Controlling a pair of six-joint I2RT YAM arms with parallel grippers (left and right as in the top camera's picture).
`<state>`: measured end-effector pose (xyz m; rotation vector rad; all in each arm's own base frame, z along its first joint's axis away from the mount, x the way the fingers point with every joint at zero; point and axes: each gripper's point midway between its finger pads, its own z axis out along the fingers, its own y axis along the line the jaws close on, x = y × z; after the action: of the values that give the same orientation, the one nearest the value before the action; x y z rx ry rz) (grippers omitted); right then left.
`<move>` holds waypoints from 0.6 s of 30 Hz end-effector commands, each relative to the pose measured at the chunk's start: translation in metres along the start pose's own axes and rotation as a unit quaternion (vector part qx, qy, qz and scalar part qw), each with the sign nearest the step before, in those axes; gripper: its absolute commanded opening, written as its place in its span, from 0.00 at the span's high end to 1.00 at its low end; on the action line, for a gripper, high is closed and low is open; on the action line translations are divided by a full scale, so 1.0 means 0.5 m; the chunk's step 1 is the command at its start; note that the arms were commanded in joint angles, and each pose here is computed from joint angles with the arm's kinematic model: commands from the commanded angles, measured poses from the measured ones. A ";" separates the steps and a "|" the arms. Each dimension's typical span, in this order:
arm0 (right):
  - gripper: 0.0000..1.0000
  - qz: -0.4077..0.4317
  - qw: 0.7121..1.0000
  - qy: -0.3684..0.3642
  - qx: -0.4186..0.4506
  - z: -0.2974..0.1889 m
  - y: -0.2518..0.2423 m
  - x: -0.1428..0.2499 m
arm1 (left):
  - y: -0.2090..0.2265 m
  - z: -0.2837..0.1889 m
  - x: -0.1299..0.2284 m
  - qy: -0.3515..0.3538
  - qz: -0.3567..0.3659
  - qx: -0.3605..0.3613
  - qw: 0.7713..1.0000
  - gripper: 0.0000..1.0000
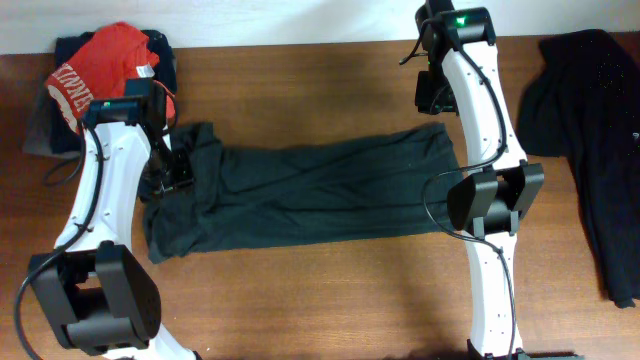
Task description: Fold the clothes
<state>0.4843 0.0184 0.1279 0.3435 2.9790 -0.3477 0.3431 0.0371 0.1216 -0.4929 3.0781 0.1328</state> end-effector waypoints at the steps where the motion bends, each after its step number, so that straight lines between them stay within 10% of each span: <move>1: 0.46 0.010 0.999 -0.030 -0.004 -0.049 -0.018 -0.011 | -0.009 -0.016 -0.024 -0.029 0.009 0.014 0.999 0.50; 18: 0.45 0.011 0.999 -0.030 -0.018 -0.048 -0.008 -0.013 | -0.089 0.134 -0.177 -0.093 0.095 0.061 0.989 0.36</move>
<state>0.4855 0.0204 0.1275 0.3371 2.9794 -0.3291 0.4297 0.0295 0.0645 -0.3255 2.9226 0.0007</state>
